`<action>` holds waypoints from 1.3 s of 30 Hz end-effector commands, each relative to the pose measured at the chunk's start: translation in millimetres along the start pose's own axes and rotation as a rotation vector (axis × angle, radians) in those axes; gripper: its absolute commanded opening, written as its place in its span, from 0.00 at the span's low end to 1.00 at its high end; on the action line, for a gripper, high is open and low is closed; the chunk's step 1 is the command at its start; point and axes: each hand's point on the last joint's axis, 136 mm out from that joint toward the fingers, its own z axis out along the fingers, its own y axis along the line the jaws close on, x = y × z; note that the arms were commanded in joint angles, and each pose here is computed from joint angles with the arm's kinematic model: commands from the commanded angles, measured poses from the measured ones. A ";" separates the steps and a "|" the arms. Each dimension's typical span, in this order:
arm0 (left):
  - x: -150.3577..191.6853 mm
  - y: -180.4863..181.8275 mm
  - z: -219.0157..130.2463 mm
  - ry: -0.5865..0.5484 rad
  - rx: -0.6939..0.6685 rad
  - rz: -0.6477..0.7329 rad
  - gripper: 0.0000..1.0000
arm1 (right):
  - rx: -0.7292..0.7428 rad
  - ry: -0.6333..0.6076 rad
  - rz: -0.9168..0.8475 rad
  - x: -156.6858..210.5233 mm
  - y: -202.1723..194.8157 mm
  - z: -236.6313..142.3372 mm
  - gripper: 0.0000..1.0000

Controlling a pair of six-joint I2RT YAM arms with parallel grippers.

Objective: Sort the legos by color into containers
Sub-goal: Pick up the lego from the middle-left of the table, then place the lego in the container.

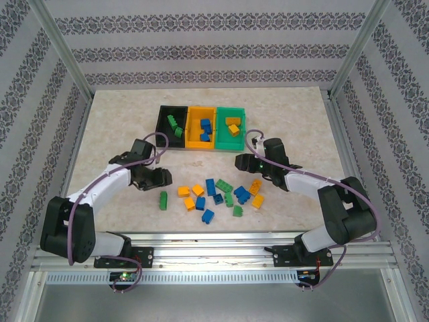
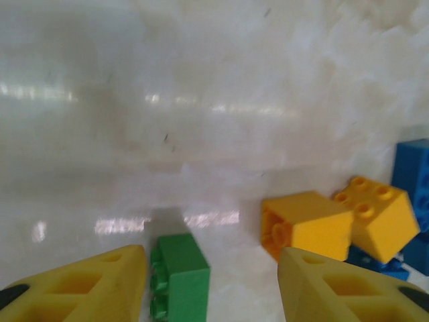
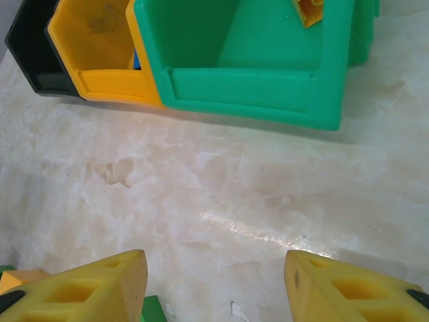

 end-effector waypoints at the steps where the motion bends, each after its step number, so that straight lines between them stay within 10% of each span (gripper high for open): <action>1: 14.4 -0.4 7.0 0.039 0.010 -0.058 0.52 | -0.024 -0.015 -0.021 -9.2 10.3 2.1 0.57; 20: 26.8 -0.1 27.3 0.135 -0.120 0.055 0.25 | -0.019 -0.011 -0.037 -7.3 12.8 3.3 0.58; 39: -158.1 -56.4 -22.5 -0.070 -0.246 0.300 0.23 | 0.008 -0.006 -0.072 -6.6 12.0 4.7 0.60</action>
